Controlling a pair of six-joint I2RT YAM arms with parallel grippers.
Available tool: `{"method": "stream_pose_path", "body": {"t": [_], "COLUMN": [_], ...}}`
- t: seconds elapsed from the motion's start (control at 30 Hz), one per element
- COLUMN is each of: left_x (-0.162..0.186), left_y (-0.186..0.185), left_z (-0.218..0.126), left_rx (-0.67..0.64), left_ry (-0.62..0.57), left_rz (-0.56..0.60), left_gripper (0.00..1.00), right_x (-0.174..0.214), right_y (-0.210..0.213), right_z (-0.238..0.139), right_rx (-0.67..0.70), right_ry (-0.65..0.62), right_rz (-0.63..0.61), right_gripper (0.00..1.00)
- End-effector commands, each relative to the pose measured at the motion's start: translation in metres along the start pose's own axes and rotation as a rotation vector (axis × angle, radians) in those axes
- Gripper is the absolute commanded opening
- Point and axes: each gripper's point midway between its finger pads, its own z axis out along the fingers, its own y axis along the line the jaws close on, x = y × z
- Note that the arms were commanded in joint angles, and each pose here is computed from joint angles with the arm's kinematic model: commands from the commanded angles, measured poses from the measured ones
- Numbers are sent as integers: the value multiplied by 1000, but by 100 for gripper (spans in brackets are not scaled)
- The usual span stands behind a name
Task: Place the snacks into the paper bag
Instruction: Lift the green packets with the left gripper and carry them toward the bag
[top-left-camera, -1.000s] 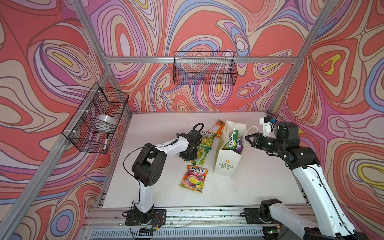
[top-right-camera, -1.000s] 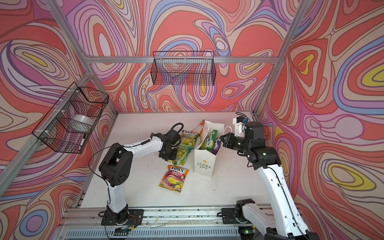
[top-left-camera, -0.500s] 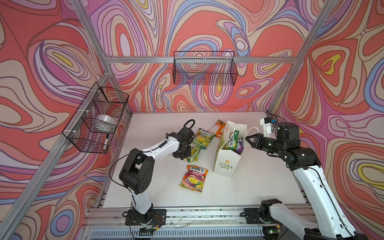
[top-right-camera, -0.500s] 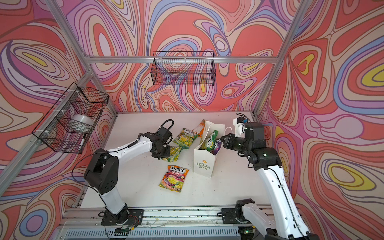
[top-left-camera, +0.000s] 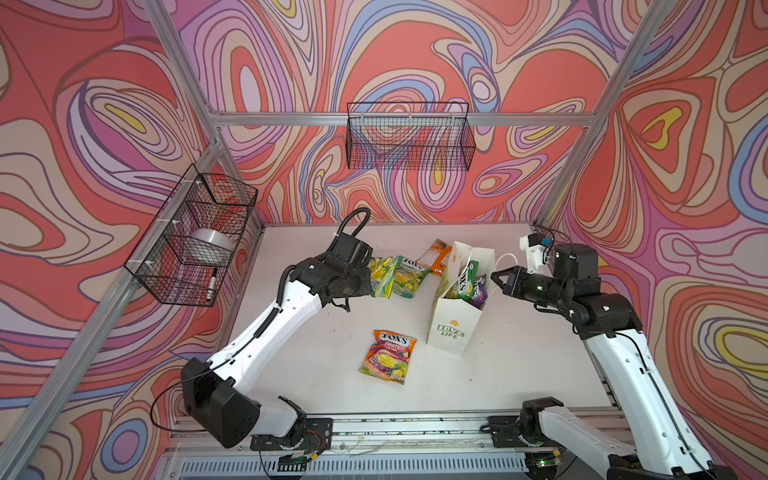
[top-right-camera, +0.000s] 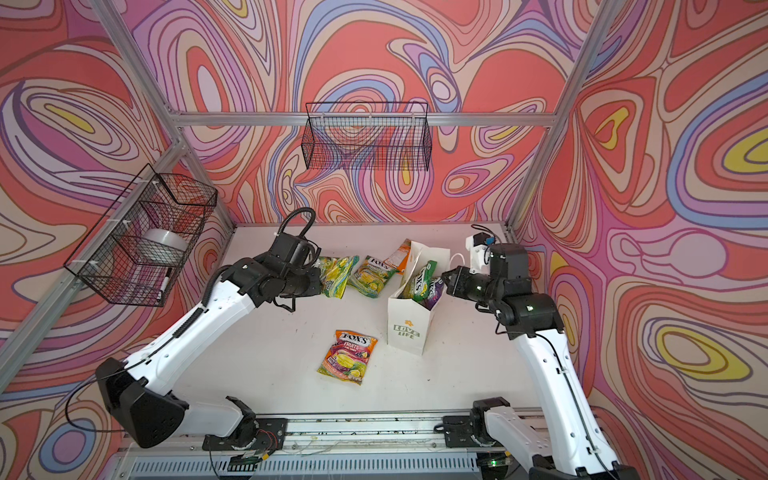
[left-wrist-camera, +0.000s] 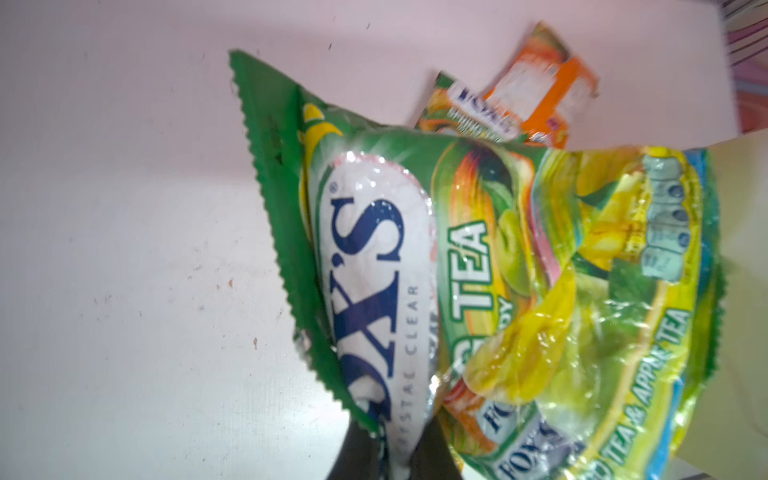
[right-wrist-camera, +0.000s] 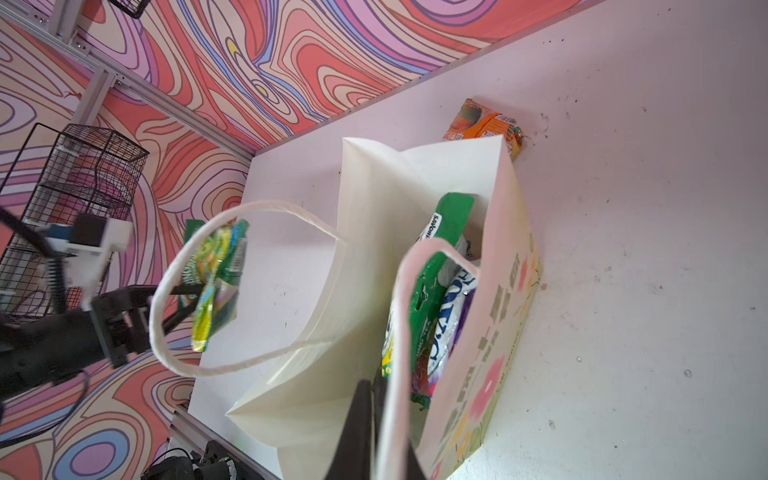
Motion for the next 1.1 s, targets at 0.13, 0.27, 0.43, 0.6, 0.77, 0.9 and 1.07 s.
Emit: {"method": "stream_pose_path", "body": {"t": [0.13,0.27,0.43,0.6,0.77,0.9,1.07], "left_x": [-46,-49,-41,-24,-3,5,-1], "left_y": [-96,-162,-232,-283,-308,-302,-273], "left_z": [-101,-128,-126,-107,-72,-40,-10], "left_rx": [276,468,642,763,782,702,555], "left_ry": [-209,-235,-184,-94,4,29,-9], "left_rz": [96,149,162,134,94,67,51], "left_gripper": [8,8,7,7,7,6,6], "right_x": [-16,-17,-16,-15,-16,-15,-15], "right_y": [11,13,13,14,13,12,12], "right_z": [-7,-8,-6,-8,-7,-8,-12], "right_rx": [-25,-30,-34,-39,-36,-32,-24], "right_ry": [-45,-48,-44,-45,-47,-48,-55], "right_rz": [-37,-37,-32,-28,-32,-32,-40], "right_gripper": [0,0,0,0,0,0,0]}}
